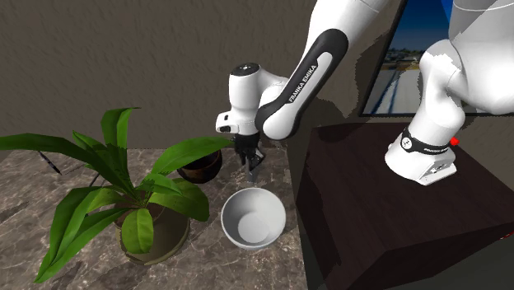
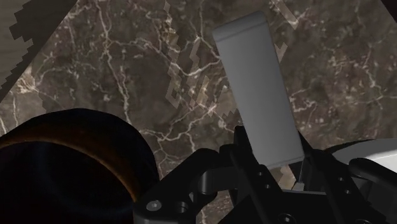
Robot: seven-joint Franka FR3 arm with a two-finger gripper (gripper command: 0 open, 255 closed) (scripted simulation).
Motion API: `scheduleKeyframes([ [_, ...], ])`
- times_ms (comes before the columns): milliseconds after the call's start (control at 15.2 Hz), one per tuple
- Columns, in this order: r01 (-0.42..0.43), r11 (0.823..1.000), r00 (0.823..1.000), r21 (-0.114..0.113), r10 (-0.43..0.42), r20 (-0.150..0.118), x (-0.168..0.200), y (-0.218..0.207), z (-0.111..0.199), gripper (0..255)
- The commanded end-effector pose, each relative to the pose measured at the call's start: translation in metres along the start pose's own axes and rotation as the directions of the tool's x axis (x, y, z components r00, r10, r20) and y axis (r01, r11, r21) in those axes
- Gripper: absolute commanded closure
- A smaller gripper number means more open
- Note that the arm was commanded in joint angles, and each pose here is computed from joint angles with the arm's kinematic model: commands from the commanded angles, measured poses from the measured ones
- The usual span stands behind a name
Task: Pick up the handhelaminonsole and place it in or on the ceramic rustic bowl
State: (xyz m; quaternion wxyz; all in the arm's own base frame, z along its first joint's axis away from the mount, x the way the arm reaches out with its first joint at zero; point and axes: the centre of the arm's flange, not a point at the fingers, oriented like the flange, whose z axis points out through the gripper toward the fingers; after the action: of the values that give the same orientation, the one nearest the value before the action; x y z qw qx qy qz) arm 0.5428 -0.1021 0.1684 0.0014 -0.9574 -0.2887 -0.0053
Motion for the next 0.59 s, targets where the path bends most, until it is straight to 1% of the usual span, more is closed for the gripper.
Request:
scheduleKeyframes([
  [0,0.000,1.000,1.000,0.000,0.000,0.000,0.000,-0.001,-0.010,255],
  [528,0.000,1.000,1.000,0.000,0.000,0.000,0.000,-0.001,-0.053,255],
])
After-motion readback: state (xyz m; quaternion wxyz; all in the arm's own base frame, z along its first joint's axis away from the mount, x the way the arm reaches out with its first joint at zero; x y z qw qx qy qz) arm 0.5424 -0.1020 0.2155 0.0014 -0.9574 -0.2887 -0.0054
